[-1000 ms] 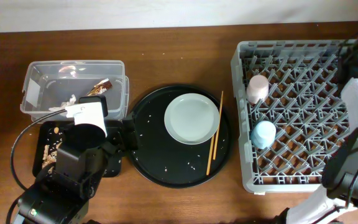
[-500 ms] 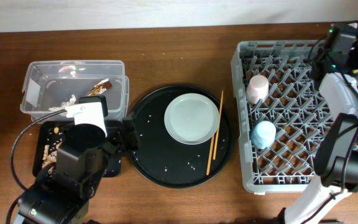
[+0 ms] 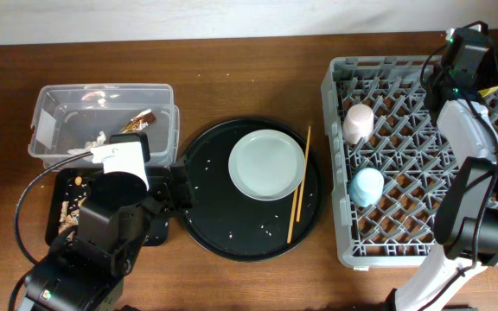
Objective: Sort waste into correct bins and load items into the dishwasher rack
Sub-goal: 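Lower the yellow bowl into the rack's back right area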
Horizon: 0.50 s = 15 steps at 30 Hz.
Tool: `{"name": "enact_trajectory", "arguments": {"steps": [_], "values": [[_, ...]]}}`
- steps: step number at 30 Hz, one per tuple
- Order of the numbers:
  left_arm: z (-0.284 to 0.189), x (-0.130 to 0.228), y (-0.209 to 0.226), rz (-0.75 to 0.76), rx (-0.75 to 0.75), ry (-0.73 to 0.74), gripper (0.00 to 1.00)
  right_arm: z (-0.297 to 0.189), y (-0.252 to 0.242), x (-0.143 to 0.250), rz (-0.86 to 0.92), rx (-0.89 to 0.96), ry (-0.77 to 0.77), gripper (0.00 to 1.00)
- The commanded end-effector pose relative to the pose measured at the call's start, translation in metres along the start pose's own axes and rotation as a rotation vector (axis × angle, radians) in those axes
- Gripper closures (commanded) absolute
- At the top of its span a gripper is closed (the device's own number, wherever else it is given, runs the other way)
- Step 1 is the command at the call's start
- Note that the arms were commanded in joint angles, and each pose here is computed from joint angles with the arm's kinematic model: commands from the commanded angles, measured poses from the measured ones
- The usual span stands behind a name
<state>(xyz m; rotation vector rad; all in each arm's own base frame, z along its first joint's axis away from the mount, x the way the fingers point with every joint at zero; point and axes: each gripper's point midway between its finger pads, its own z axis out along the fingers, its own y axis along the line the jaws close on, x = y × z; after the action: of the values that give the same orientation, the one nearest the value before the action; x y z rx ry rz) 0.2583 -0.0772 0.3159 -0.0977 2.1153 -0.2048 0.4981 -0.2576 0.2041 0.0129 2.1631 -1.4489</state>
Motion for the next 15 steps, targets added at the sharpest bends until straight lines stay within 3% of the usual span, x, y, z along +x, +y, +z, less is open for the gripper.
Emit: {"name": "enact_trajectory", "arguments": {"steps": [1,15], "values": [[-0.004,-0.006,0.002,0.005,-0.011,-0.022,0.01,-0.001,0.003,0.001,-0.077,-0.006,0.008,0.96],[-0.004,-0.006,0.002,0.005,-0.011,-0.022,0.01,-0.019,0.032,-0.003,-0.166,-0.071,0.007,0.96]]}}
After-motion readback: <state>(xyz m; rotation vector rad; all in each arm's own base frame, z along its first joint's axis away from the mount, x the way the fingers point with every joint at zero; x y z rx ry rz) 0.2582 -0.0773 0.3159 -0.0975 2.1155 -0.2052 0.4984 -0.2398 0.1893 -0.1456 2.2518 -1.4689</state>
